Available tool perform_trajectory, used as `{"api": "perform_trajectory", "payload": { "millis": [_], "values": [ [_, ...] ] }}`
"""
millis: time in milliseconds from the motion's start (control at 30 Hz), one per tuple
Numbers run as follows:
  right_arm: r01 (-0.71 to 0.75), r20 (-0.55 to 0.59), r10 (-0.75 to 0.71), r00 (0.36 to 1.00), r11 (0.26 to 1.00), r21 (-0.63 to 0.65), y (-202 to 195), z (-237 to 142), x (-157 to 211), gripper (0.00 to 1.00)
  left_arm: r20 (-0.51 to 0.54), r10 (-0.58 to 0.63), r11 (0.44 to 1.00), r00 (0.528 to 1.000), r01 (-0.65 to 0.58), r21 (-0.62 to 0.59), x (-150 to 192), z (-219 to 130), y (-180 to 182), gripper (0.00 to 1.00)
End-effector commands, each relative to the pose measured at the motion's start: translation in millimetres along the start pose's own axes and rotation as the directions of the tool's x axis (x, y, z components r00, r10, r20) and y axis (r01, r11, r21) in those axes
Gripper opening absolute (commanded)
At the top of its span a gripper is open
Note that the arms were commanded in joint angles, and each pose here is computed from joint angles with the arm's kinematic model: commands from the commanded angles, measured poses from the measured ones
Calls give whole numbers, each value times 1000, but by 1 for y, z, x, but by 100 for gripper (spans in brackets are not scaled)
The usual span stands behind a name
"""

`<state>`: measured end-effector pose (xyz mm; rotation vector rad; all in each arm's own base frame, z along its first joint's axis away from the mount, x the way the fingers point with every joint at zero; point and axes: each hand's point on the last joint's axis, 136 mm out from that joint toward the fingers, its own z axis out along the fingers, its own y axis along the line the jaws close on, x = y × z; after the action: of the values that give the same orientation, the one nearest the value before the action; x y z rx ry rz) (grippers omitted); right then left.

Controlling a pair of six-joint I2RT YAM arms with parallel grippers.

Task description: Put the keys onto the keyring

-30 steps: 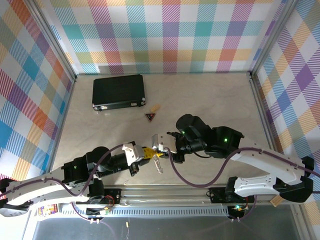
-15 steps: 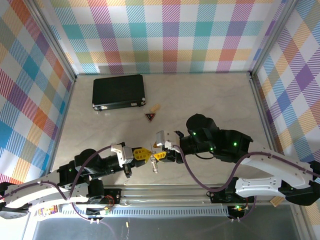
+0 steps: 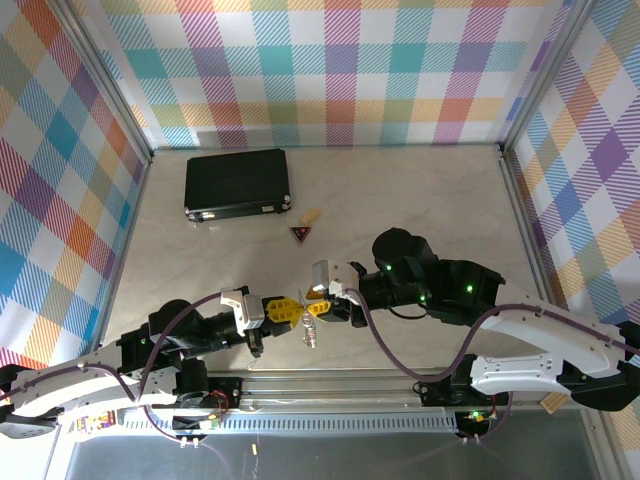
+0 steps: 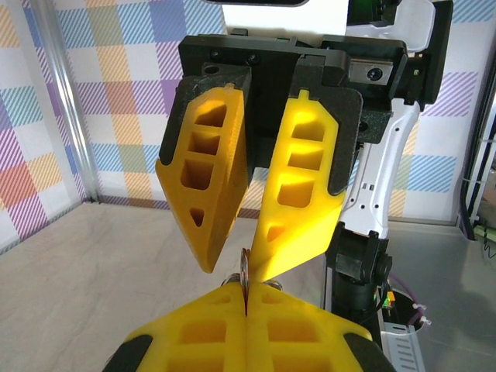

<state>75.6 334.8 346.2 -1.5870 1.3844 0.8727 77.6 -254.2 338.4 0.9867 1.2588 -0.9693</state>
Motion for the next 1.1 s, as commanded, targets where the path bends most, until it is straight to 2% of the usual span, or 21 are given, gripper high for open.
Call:
{"api": "perform_trajectory", "payload": {
  "millis": [0,133,167,300,400,533,633,767,933,1067],
  "values": [
    [5,-7,-5,1000,1000,-5,2,3,2,16,86,-7,1000,996,7,-6,-19,-4,1,0],
    [20,-25,-19,1000,1000,6,-1,4,5,1,82,-5,1000,997,7,-13,-18,-5,3,0],
    [22,-34,-22,999,1000,4,-1,5,7,0,78,-5,1000,997,7,-18,-17,-5,3,0],
    [36,-69,-36,997,999,-3,0,4,12,0,41,5,999,999,-4,-41,-14,-6,7,0],
    [53,-100,-52,994,999,7,-2,3,17,0,-24,24,996,999,-26,-90,-4,-6,16,0],
    [75,-125,-74,989,997,7,-3,2,17,0,-133,62,989,989,-79,-128,11,-3,24,19],
    [86,-147,-85,985,996,-2,-4,4,17,0,-184,76,987,980,-101,-125,16,1,25,22],
    [93,-157,-94,983,996,-9,-4,8,17,0,-196,86,986,977,-112,-127,17,5,26,15],
    [93,-153,-94,984,996,-15,-3,9,16,0,-201,94,984,975,-122,-129,19,9,27,19],
    [94,-148,-96,984,995,-22,-1,9,15,0,-208,95,984,974,-124,-131,20,10,27,19]
  ]
}}
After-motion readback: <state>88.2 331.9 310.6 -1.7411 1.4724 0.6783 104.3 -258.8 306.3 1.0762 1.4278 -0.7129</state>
